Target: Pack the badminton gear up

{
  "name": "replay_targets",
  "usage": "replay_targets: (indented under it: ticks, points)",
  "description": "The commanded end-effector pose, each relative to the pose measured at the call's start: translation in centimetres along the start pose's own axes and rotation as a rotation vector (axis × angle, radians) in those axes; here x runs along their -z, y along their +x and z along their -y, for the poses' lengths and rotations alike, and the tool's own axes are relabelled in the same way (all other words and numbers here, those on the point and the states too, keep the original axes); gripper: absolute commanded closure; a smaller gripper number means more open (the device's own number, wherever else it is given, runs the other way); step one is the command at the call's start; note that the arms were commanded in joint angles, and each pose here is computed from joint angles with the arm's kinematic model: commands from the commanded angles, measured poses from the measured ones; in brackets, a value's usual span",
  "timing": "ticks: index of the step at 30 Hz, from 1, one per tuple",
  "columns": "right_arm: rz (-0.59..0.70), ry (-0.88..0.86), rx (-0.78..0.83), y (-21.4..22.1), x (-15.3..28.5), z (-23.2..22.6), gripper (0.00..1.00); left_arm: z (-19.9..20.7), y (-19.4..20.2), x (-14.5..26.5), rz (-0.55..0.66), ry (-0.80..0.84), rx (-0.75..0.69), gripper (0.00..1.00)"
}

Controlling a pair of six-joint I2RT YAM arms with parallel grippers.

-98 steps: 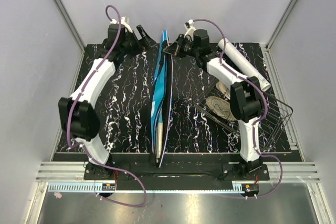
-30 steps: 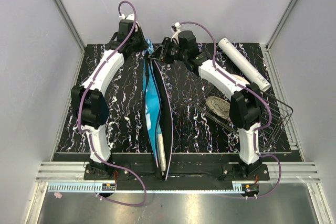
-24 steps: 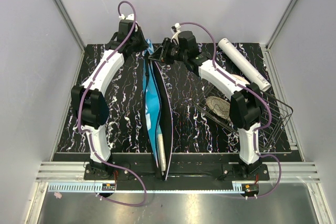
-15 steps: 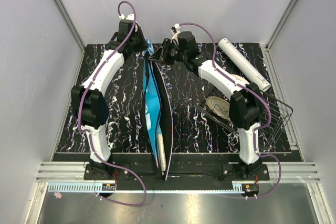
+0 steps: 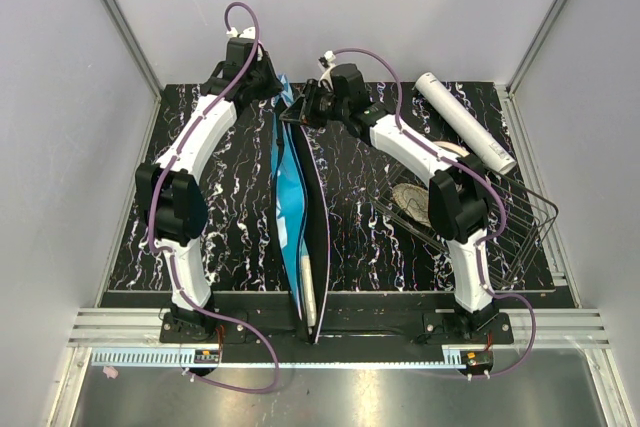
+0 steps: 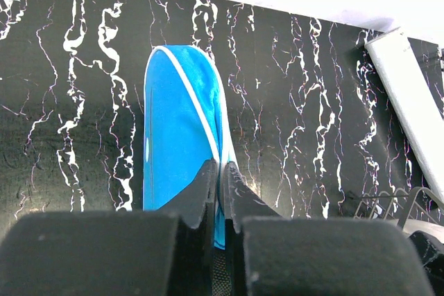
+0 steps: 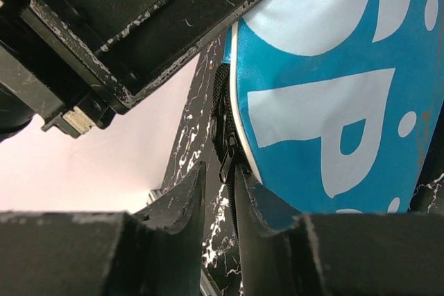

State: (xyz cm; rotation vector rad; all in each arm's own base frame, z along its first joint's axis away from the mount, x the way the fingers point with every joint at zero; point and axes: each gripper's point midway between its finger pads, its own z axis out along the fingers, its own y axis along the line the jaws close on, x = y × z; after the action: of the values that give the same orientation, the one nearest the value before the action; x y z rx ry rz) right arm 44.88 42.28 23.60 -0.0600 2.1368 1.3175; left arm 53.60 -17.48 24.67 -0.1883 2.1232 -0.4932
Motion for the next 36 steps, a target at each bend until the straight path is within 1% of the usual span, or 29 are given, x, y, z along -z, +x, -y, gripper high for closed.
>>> replay_targets:
  ticks: [1,13,16,18,23,26,27,28,32,36]
  points:
    - [0.063,-0.016,0.051,-2.1,0.0,-1.4,0.73,1.9,-3.2,2.7,0.089,0.056,-0.006,1.00]
    - [0.081,0.051,0.075,-2.6,-0.3,-0.2,0.75,2.1,-3.3,2.9,0.090,0.061,-0.013,1.00]
    - [0.079,0.058,0.085,-2.8,-0.4,-0.1,0.77,2.2,-3.2,3.0,0.089,0.063,-0.015,1.00]
    - [0.076,0.068,0.094,-2.8,-0.5,0.1,0.81,2.1,-3.1,2.9,0.087,0.060,-0.017,1.00]
    - [0.088,0.091,0.109,-3.2,0.0,0.1,0.87,1.7,-3.3,3.0,0.097,0.037,-0.018,1.00]
    - [0.090,0.103,0.124,-3.2,0.5,0.1,0.94,0.8,-3.7,3.2,0.122,-0.019,-0.010,1.00]
    - [0.087,0.104,0.126,-3.1,0.6,0.1,0.98,0.1,-4.2,3.5,0.146,-0.056,-0.004,1.00]
    - [0.076,0.100,0.127,-2.8,0.7,0.1,1.00,-0.2,-4.4,3.6,0.158,-0.078,-0.001,1.00]
    - [0.043,0.068,0.136,-2.2,1.3,-0.9,1.00,-2.3,-5.8,4.3,0.230,-0.196,0.021,1.00]
    - [0.000,0.044,0.144,-0.9,2.0,-1.2,1.00,-3.1,-6.8,4.5,0.260,-0.223,0.021,1.00]
